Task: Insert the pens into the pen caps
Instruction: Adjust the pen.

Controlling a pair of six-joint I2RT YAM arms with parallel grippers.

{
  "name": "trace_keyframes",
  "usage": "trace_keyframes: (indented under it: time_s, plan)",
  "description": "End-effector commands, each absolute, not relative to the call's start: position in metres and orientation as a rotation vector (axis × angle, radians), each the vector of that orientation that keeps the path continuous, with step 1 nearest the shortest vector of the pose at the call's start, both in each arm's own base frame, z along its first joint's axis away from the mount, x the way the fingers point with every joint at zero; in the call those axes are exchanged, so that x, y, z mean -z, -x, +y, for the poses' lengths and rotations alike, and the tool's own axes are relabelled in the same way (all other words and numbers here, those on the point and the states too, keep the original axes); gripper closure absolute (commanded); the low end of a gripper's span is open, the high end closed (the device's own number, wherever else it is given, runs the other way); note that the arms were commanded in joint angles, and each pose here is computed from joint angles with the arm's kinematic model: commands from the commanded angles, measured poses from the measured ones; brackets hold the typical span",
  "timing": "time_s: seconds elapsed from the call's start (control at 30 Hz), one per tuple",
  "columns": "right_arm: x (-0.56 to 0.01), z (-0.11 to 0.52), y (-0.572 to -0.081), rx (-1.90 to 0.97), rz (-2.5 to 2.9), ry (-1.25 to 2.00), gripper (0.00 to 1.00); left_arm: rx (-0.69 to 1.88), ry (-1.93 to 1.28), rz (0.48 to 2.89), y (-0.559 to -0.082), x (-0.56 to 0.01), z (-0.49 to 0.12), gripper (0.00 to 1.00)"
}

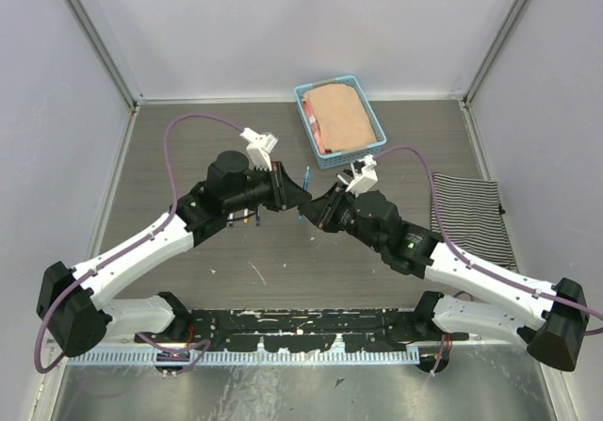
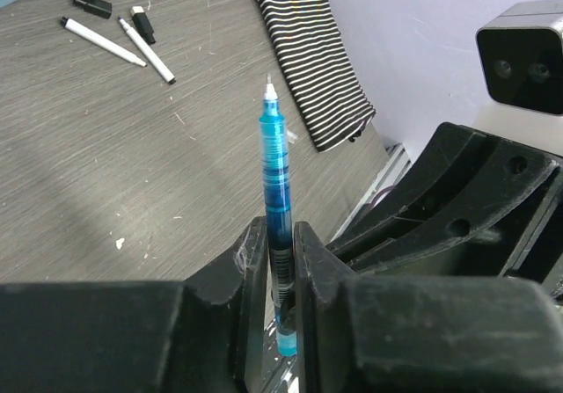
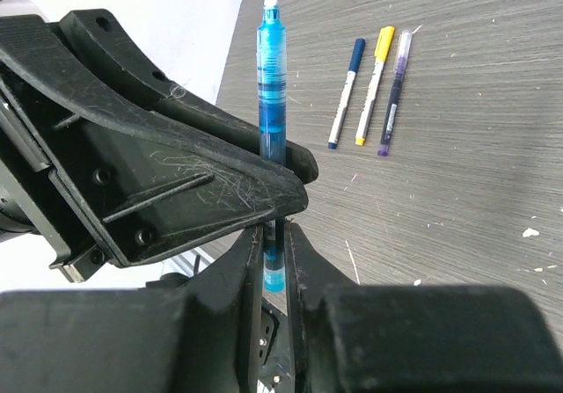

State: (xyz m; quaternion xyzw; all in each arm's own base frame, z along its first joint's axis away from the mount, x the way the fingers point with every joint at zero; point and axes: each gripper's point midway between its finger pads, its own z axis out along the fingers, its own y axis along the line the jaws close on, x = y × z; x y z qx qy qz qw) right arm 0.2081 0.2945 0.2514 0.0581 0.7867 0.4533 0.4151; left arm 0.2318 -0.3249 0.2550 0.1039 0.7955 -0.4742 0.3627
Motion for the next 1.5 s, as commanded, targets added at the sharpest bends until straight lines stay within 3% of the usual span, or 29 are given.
trace_keyframes:
  time_s: [0.0, 0.1, 0.17, 0.3, 0.43, 0.6, 0.77, 1.03, 1.27, 1.47]
  plan:
    - [-0.294, 0.301, -0.210, -1.232, 1.861, -0.157, 0.89, 1.245, -0.274, 2.018, -0.232, -0.258, -0.330, 0.84]
    - [-0.293, 0.301, -0.211, -1.222, 1.864, -0.153, 0.88, 1.244, -0.273, 2.015, -0.233, -0.260, -0.330, 0.95]
    - [-0.291, 0.300, -0.211, -1.208, 1.874, -0.148, 0.79, 1.239, -0.269, 2.013, -0.233, -0.261, -0.329, 1.00]
    - [-0.282, 0.300, -0.210, -1.181, 1.898, -0.132, 0.60, 1.228, -0.251, 2.009, -0.235, -0.263, -0.327, 1.00]
    - [-0.271, 0.304, -0.209, -1.171, 1.930, -0.109, 0.55, 1.227, -0.253, 2.006, -0.235, -0.267, -0.327, 1.00]
    - [-0.263, 0.308, -0.205, -1.173, 1.951, -0.090, 0.59, 1.227, -0.246, 2.002, -0.236, -0.268, -0.327, 1.00]
    - [-0.262, 0.306, -0.205, -1.164, 1.952, -0.092, 0.70, 1.222, -0.243, 2.010, -0.237, -0.266, -0.327, 1.00]
    - [-0.255, 0.314, -0.204, -1.162, 1.984, -0.062, 0.69, 1.219, -0.232, 2.007, -0.238, -0.267, -0.327, 1.00]
    - [-0.257, 0.310, -0.203, -1.168, 1.971, -0.072, 0.92, 1.210, -0.231, 2.013, -0.239, -0.264, -0.326, 0.99]
    - [-0.268, 0.305, -0.204, -1.158, 1.940, -0.084, 0.98, 1.213, -0.235, 2.017, -0.237, -0.262, -0.326, 0.71]
